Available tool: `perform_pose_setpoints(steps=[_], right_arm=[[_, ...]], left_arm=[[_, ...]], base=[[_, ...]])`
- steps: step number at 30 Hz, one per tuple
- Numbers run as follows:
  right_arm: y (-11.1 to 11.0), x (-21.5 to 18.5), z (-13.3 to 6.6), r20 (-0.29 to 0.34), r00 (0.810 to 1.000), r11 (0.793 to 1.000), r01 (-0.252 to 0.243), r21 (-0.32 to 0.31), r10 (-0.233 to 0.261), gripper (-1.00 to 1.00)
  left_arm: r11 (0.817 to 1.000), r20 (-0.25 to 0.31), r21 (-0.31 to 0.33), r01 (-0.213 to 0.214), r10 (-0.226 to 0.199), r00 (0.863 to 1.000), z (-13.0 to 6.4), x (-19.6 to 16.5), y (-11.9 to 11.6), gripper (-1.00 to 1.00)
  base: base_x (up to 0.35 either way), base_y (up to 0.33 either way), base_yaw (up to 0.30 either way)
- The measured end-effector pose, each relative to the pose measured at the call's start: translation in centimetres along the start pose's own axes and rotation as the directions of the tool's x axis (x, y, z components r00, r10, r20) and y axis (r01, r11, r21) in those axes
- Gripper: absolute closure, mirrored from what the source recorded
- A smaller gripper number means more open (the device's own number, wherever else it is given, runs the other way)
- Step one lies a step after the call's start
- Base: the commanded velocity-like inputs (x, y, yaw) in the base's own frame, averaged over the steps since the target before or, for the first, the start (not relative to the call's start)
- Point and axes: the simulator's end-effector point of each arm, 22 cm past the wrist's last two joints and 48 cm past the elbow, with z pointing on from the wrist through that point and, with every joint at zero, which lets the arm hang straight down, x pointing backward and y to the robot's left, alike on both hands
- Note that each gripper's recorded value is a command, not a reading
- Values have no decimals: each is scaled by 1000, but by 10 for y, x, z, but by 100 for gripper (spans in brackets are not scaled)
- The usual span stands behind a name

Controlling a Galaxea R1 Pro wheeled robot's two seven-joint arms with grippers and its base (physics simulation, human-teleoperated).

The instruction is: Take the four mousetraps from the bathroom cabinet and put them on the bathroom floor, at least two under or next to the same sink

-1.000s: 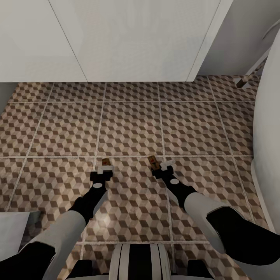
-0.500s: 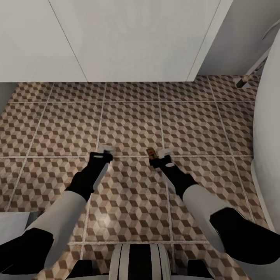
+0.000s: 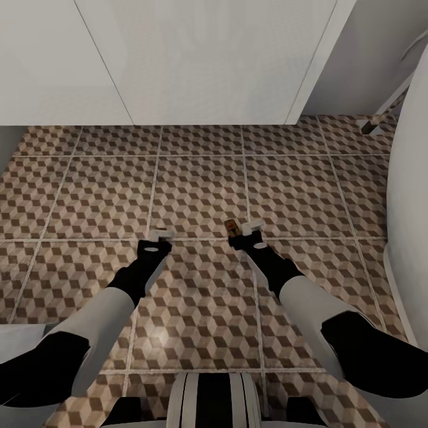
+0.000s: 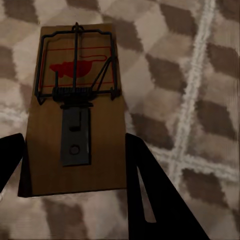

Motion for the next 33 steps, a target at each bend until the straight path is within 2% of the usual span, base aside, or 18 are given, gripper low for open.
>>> perform_pose_setpoints(steps=[4,7,11,13,33], right_arm=[[0,-13,0,68,998,1000,-7,-1,7,100],[-1,-16,0,82,997,1000,-8,0,8,100],[-2,-17,0,88,996,1000,-9,3,8,100],[-3,-17,0,88,996,1000,-9,5,8,100],[-18,-9,0,76,997,1000,-6,26,4,100]], left_arm=[[1000,10,1,5,-5,1000,1,4,-2,100],[1000,47,3,19,-20,999,1,-5,-3,100],[999,128,8,49,-50,991,-1,-22,-4,100],[998,140,8,55,-55,989,-1,-24,-4,100],[998,140,-1,57,-57,989,0,-18,-2,100]], base=[[0,0,0],[0,0,0],[0,0,0],[0,0,0],[0,0,0]])
